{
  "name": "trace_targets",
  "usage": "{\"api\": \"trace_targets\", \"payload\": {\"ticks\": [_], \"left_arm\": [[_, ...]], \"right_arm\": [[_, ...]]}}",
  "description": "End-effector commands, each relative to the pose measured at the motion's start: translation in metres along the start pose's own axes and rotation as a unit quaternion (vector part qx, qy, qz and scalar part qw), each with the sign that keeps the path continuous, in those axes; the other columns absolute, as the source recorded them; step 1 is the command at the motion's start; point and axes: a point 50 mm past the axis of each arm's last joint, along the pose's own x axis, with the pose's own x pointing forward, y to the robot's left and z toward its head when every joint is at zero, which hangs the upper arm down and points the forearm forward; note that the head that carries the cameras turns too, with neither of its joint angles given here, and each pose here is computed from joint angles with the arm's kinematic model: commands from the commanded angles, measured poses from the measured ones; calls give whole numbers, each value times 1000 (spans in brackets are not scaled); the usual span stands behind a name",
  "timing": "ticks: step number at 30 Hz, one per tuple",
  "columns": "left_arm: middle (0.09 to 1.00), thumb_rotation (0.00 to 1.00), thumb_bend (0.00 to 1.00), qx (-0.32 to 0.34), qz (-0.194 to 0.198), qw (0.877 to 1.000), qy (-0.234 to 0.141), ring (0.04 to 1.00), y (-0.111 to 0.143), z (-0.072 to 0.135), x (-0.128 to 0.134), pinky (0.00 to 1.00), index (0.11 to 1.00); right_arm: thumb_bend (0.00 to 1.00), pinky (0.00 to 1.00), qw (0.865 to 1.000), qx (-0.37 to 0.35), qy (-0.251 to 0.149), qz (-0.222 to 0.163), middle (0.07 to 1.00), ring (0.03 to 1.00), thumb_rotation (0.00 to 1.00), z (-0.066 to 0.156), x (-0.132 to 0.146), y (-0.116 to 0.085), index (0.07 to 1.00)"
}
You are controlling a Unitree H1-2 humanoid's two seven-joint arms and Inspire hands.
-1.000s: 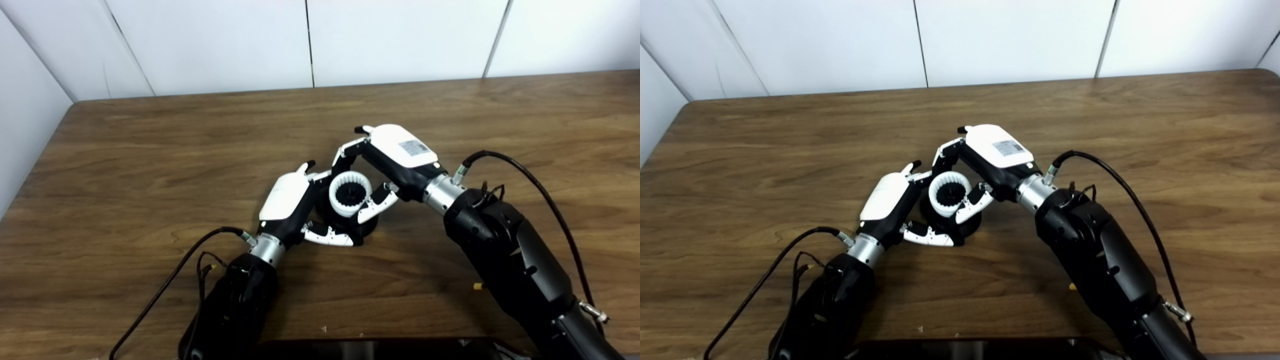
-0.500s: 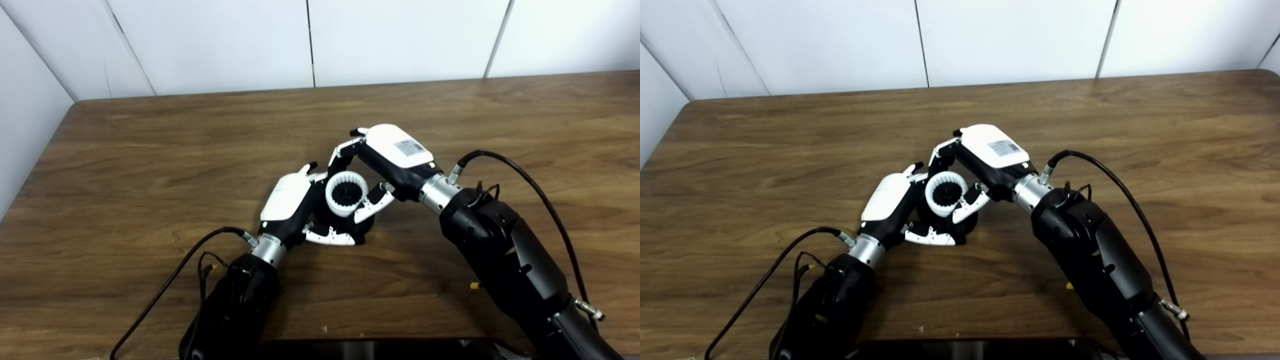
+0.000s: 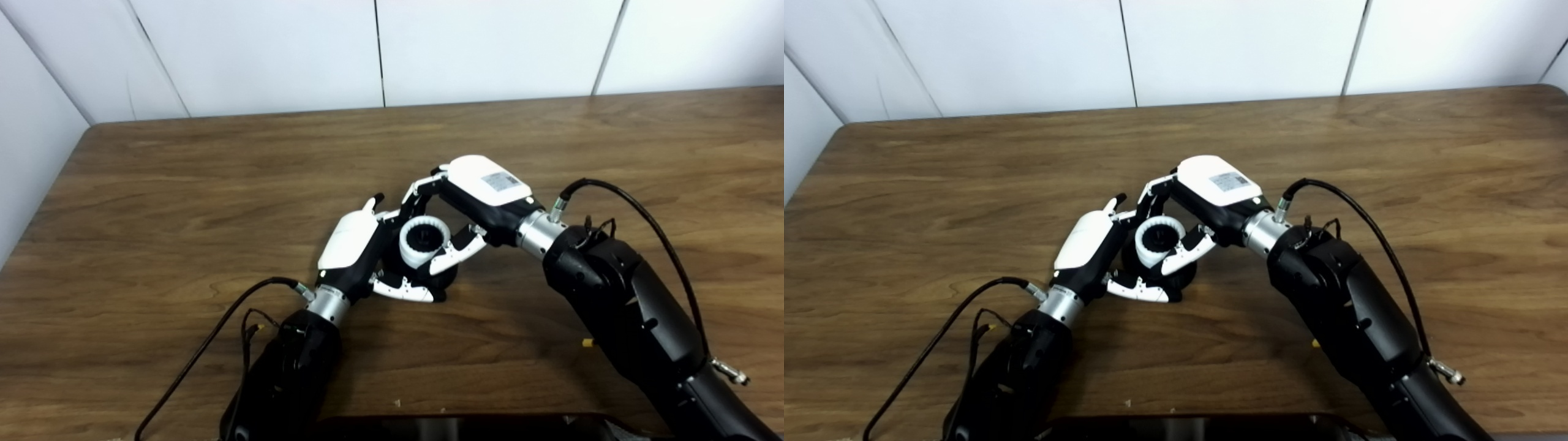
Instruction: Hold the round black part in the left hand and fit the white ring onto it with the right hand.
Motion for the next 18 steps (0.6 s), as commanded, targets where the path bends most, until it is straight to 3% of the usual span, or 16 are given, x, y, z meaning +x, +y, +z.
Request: {"api": "trace_targets", "payload": {"ticks": [1,14,18], "left_arm": [[649,325,1000,3,-18,1000,-9,730,-2,5,4,1000,658],[650,329,1000,1,-15,1000,-9,742,0,1,3,1000,660],[653,336,1000,3,-15,1000,-8,740,1,1,3,1000,664]], "right_arm": [[921,896,1000,-14,-9,5,700,738,351,4,5,-8,781],[913,903,1000,-15,-7,4,704,739,361,2,3,-9,781],[887,887,1000,-5,-7,-4,746,760,365,1,3,-10,780]]}}
